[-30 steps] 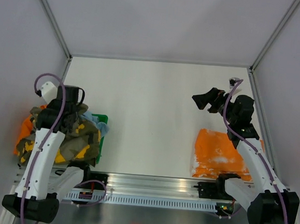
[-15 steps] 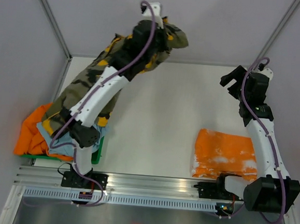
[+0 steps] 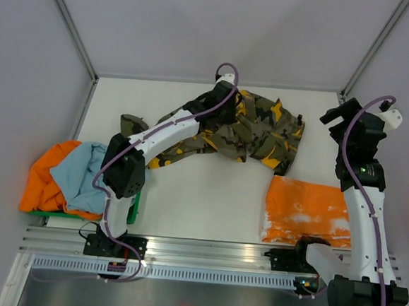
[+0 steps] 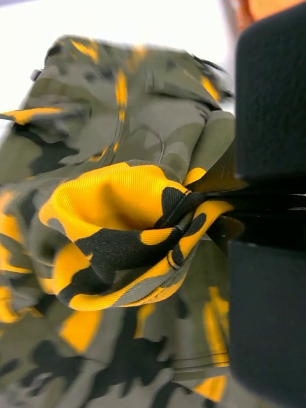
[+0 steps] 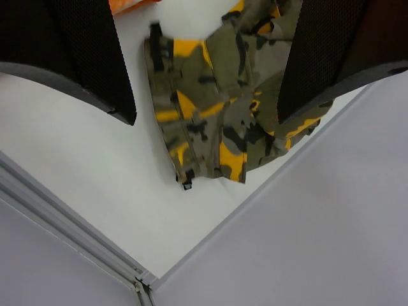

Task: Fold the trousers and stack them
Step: Move the trousers to the center of the board

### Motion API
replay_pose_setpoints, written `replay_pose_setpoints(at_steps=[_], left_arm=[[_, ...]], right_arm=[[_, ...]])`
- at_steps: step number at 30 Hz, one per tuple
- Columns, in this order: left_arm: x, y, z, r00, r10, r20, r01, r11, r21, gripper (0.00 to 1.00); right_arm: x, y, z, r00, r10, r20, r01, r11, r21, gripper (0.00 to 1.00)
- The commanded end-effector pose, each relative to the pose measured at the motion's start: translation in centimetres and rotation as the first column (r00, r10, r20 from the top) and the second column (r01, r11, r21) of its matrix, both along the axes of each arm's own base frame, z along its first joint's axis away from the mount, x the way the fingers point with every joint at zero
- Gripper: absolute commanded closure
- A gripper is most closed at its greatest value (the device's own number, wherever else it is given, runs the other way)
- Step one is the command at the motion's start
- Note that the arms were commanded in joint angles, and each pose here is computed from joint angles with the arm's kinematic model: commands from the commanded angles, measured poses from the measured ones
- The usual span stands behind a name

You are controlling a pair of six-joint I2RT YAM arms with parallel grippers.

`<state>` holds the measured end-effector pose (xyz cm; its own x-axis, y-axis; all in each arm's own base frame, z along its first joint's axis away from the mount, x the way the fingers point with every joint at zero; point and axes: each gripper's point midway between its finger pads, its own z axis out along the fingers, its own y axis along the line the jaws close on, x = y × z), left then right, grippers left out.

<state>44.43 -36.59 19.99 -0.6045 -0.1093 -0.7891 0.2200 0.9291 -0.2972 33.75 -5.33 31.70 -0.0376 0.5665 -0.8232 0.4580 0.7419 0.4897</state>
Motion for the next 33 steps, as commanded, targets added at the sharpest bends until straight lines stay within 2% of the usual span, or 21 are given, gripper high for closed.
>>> replay_pose_setpoints(at_steps=[1, 3, 4, 5, 6, 8, 10, 11, 14, 20, 22, 24, 26, 27, 28, 30, 33], left_arm=[[-0.1, 3.4, 9.1, 0.994, 0.067, 0.084, -0.046, 0.974, -0.223, 0.98], [-0.4, 5.5, 8.2, 0.998, 0.045, 0.045, -0.034, 0.974, -0.224, 0.97], [-0.6, 6.7, 9.5, 0.998, -0.004, 0.057, 0.019, 0.967, -0.255, 0.96], [-0.9, 7.4, 9.3, 0.995, -0.068, 0.069, 0.082, 0.972, -0.219, 0.94], [-1.3, 8.0, 9.5, 0.988, -0.139, 0.064, 0.149, 0.964, -0.218, 0.89], [-3.0, 9.0, 8.2, 0.97, -0.242, 0.03, 0.243, 0.964, -0.107, 0.86], [-4.9, 9.4, 6.1, 0.956, -0.291, -0.027, 0.289, 0.956, -0.054, 0.86], [-6.5, 10.0, 4.3, 0.952, -0.297, -0.073, 0.294, 0.955, -0.046, 0.86], [-8.4, 11.0, 1.9, 0.961, -0.258, -0.098, 0.252, 0.965, -0.075, 0.86], [-9.3, 12.3, -1.1, 0.969, -0.191, -0.158, 0.183, 0.981, -0.061, 0.83], [-9.2, 13.9, -2.4, 0.974, -0.118, -0.195, 0.123, 0.992, 0.016, 0.77], [-9.1, 15.3, -2.6, 0.979, -0.062, -0.194, 0.078, 0.994, 0.078, 0.51], [-9.0, 16.3, -1.6, 0.987, -0.034, -0.157, 0.052, 0.992, 0.111, 0.33], [-8.8, 16.9, -1.2, 0.99, -0.009, -0.138, 0.027, 0.991, 0.131, 0.14], [-9.0, 17.3, -0.2, 0.994, -0.008, -0.111, 0.023, 0.991, 0.134, 0.07], [-9.2, 18.1, 0.4, 0.996, 0.014, -0.089, 0.0, 0.988, 0.155, 0.01], [-10.0, 18.7, 2.1, 0.998, 0.014, -0.068, -0.003, 0.987, 0.161, 0.0]], right_arm=[[0.4, -0.3, -1.4, 1.0, 0.002, -0.028, -0.002, 1.0, -0.027, 0.02], [0.9, 0.3, -2.1, 0.998, 0.041, -0.047, -0.042, 0.999, -0.025, 0.02], [1.1, 0.6, -2.7, 0.997, 0.058, -0.059, -0.059, 0.998, -0.022, 0.02], [1.5, 1.2, -2.9, 0.994, 0.095, -0.057, -0.096, 0.995, -0.016, 0.02], [2.0, 1.5, -3.7, 0.99, 0.116, -0.076, -0.117, 0.993, -0.007, 0.02], [2.9, 2.6, -5.5, 0.978, 0.18, -0.102, -0.179, 0.984, 0.02, 0.02], [3.4, 3.9, -7.2, 0.959, 0.252, -0.13, -0.247, 0.967, 0.053, 0.02], [4.1, 4.4, -8.7, 0.948, 0.281, -0.151, -0.273, 0.959, 0.07, 0.02], [5.4, 6.5, -12.0, 0.903, 0.389, -0.181, -0.363, 0.918, 0.162, 0.02], [5.8, 13.9, -18.7, 0.762, 0.583, -0.281, -0.506, 0.808, 0.302, 0.02], [5.2, 16.9, -19.7, 0.727, 0.622, -0.291, -0.544, 0.78, 0.31, 0.02], [5.1, 18.0, -20.8, 0.735, 0.606, -0.304, -0.52, 0.792, 0.321, 0.02], [4.7, 17.7, -22.0, 0.745, 0.572, -0.343, -0.481, 0.817, 0.316, 0.02], [4.3, 17.4, -22.5, 0.743, 0.559, -0.368, -0.472, 0.828, 0.303, 0.02], [3.8, 16.3, -23.4, 0.747, 0.515, -0.422, -0.437, 0.857, 0.273, 0.02], [3.5, 15.3, -24.0, 0.743, 0.481, -0.466, -0.427, 0.876, 0.223, 0.02], [3.0, 14.2, -24.7, 0.733, 0.442, -0.517, -0.413, 0.893, 0.178, 0.02]])
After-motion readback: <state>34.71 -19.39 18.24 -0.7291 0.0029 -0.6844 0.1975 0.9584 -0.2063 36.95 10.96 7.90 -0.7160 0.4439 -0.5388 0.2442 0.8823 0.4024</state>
